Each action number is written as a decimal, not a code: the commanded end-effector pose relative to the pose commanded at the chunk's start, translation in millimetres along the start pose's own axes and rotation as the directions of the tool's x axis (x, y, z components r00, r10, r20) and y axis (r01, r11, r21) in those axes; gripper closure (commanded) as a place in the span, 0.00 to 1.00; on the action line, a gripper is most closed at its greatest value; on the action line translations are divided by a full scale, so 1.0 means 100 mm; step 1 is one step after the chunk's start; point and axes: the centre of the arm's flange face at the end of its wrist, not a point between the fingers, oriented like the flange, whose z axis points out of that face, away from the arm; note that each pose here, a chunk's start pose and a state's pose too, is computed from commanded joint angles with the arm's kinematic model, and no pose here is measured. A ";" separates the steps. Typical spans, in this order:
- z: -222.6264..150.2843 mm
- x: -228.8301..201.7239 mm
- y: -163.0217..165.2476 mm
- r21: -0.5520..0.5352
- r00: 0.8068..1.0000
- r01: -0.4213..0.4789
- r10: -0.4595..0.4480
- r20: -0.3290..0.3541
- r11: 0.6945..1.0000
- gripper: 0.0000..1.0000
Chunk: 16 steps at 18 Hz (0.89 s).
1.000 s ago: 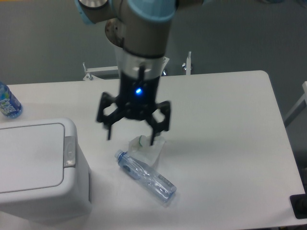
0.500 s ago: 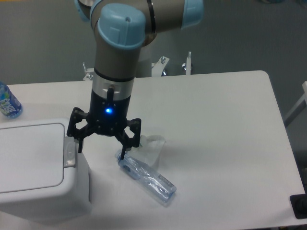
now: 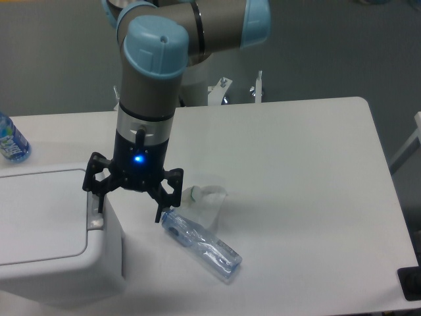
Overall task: Open the trash can
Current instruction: 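Lower the gripper onto the lid edge and push it open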
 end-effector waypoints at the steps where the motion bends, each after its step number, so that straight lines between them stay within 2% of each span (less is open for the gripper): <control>1: 0.00 0.01 0.00 0.000 1.000 -0.001 0.001 -0.001 1.000 0.00; 16: 0.03 0.00 -0.02 0.000 1.000 -0.004 0.004 -0.001 1.000 0.00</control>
